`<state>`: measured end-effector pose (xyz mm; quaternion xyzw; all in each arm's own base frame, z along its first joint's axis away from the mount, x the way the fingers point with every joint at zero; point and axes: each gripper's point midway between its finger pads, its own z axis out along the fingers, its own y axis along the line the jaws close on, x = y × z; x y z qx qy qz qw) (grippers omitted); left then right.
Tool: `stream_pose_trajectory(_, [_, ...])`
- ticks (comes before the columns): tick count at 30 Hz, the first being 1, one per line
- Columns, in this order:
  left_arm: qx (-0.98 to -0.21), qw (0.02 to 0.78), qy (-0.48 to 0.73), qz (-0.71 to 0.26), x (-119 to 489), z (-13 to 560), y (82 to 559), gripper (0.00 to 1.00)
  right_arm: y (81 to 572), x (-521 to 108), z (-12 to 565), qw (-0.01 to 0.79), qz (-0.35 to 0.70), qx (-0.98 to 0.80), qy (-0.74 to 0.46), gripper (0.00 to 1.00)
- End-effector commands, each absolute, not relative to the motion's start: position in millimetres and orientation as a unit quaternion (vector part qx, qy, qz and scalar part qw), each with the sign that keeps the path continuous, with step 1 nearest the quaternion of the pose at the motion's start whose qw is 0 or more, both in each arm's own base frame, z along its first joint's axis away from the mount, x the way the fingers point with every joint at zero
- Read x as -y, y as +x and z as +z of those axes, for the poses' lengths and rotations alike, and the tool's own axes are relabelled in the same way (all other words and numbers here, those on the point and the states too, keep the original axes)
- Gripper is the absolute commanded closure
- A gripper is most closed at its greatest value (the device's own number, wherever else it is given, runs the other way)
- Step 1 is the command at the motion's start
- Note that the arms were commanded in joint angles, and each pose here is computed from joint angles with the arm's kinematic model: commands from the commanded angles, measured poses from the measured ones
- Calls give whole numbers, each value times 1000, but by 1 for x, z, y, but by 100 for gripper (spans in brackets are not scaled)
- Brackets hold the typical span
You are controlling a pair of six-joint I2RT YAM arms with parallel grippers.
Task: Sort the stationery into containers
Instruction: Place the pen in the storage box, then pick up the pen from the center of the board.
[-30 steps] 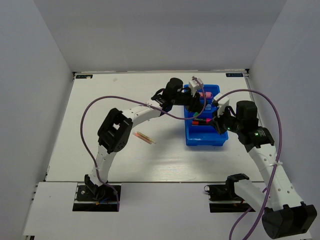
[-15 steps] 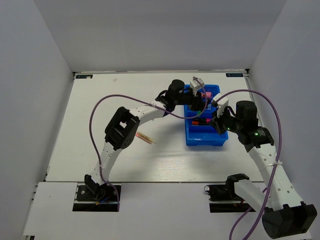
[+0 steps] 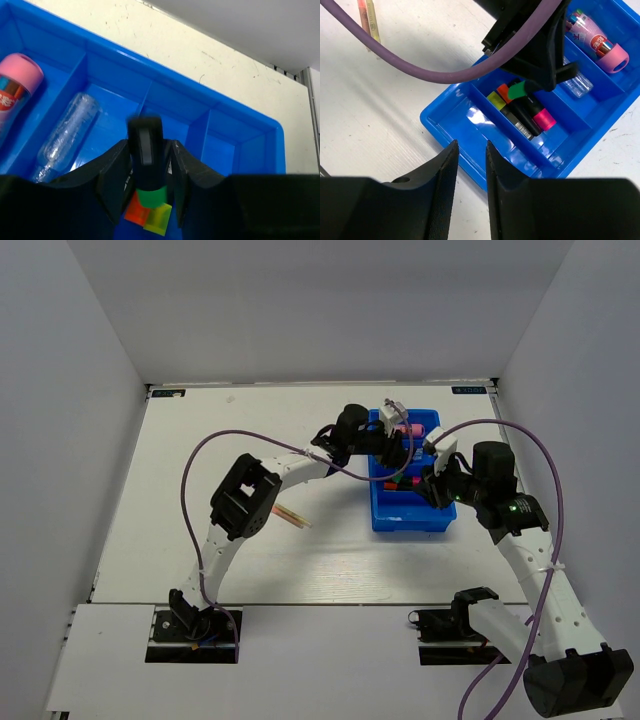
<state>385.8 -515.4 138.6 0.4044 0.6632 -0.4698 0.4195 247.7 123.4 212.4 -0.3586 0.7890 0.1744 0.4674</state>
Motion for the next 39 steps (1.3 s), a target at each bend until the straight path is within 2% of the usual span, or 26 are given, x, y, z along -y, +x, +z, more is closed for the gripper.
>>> stream_pose_trajectory(1, [-646,434,408,-477,516,167,377,50,246,-123,216,474,176,-783,-361,68])
stream_pose_trajectory(7, [-640,441,410,-478,518,178,373,39,246,-122,218,477,177,-782,-359,66])
stream_pose_trajectory(10, [-628,451,408,-485,520,195,371,41,243,-123,223,478,183,-778,-365,66])
stream_pose_trajectory(11, [-621,456,401,-496,520,214,367,43,240,-123,222,474,186,-779,-366,75])
stream_pose_trajectory(13, [-609,469,394,-504,516,229,366,54,233,-128,231,474,204,-769,-378,97])
stream_pose_trajectory(14, [-607,486,376,-504,508,254,366,75,229,-132,236,473,217,-761,-387,100])
stream_pose_trajectory(15, [-616,486,367,-499,502,254,367,87,224,-137,241,476,230,-748,-400,100])
stream_pose_trajectory(16, [-614,498,350,-503,490,280,365,100,220,-139,237,462,242,-753,-401,100])
stream_pose_trajectory(17, [-664,495,295,-477,462,269,376,100,216,-144,239,458,261,-746,-407,100])
stream_pose_trajectory(19, [-704,479,221,-476,427,285,370,100,216,-147,233,444,272,-754,-401,100])
stream_pose_trajectory(20, [-755,480,154,-420,387,282,383,100,219,-148,230,436,277,-759,-396,100])
stream_pose_trajectory(22, [-865,376,77,-324,318,229,359,98,213,-159,240,420,308,-746,-416,83])
stream_pose_trajectory(23, [-886,372,39,-275,283,218,364,82,215,-163,217,355,332,-772,-409,78])
stream_pose_trajectory(24, [-917,334,28,-215,234,194,333,69,208,-173,222,328,349,-769,-423,71])
stream_pose_trajectory(25, [-926,330,15,-186,210,184,328,54,217,-180,216,296,353,-782,-420,69])
stream_pose_trajectory(26, [-930,327,26,-168,194,177,319,20,228,-186,204,278,350,-791,-419,66])
stream_pose_trajectory(27, [-932,328,5,-154,160,176,299,11,232,-196,197,270,330,-799,-424,59])
stream_pose_trajectory(29, [-943,304,3,-131,130,144,266,0,242,-226,169,248,299,-804,-450,54])
stream_pose_trajectory(30, [-938,319,6,-132,121,149,258,0,253,-233,156,234,276,-821,-442,54])
stream_pose_trajectory(31, [-941,317,-14,-116,102,143,255,0,245,-259,161,227,277,-809,-465,46])
stream_pose_trajectory(33, [-938,328,-31,-106,80,132,236,0,262,-274,133,191,229,-835,-463,44])
stream_pose_trajectory(34, [-933,345,-44,-94,69,135,234,0,269,-287,139,197,225,-831,-468,40])
stream_pose_trajectory(35, [-935,344,-52,-67,58,122,227,0,266,-307,142,211,197,-821,-492,40])
stream_pose_trajectory(36, [-933,351,-61,-60,54,121,225,0,269,-317,115,185,182,-828,-498,40])
stream_pose_trajectory(37, [-921,380,-73,-53,46,128,222,0,274,-340,131,212,186,-814,-509,40])
stream_pose_trajectory(39, [-914,394,-98,-26,31,129,219,0,269,-365,112,202,174,-813,-517,47])
